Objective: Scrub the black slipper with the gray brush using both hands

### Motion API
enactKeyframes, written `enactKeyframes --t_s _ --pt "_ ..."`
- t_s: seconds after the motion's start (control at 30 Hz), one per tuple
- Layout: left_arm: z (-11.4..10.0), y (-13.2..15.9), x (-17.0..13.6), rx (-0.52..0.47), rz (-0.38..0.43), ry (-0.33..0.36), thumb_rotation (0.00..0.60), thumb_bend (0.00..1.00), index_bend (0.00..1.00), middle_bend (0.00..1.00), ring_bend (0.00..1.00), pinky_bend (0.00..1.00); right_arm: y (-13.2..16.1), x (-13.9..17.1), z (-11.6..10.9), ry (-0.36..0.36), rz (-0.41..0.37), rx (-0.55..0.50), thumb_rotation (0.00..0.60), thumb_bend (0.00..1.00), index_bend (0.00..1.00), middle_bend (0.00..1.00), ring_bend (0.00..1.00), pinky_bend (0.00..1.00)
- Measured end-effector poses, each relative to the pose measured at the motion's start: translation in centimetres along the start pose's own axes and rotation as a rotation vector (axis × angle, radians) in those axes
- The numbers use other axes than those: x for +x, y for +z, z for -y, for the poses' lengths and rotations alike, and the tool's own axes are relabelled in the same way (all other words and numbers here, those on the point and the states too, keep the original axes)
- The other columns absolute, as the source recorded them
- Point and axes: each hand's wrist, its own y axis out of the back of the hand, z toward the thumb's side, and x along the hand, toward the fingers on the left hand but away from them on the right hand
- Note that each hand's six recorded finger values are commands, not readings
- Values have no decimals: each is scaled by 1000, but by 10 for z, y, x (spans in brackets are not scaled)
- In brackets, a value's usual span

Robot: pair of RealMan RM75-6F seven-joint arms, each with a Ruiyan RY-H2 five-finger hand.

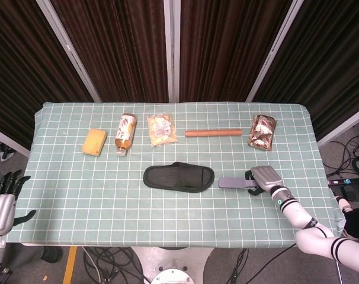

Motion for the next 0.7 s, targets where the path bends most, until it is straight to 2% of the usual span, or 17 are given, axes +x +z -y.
enactKeyframes --t_s 0.1,0.23,0.33,0.43,0.53,0.7 --pt "0 -1 -1 -1 -4 1 600 75 248 192 98 211 0 -2 0 -7 9 -4 600 210 864 871 774 928" --pt "-1 0 0 0 4 10 600 75 248 192 98 211 3 -4 -1 -19 15 -24 600 388 985 961 866 995" --pt "-4 3 3 0 22 23 600 92 248 192 98 211 5 -4 -3 -39 9 -38 600 504 1000 999 928 1000" --pt "-8 8 8 -1 56 36 600 196 248 192 98 211 8 -2 -6 -56 -5 -59 600 586 1000 1000 961 1000" --pt "-13 17 15 -17 108 44 600 261 248 192 98 212 12 2 -13 -88 -32 -80 600 610 1000 1000 971 1000" --pt "-21 42 38 -58 235 33 600 245 248 192 98 213 21 16 -36 -154 -101 -99 600 610 1000 1000 974 1000"
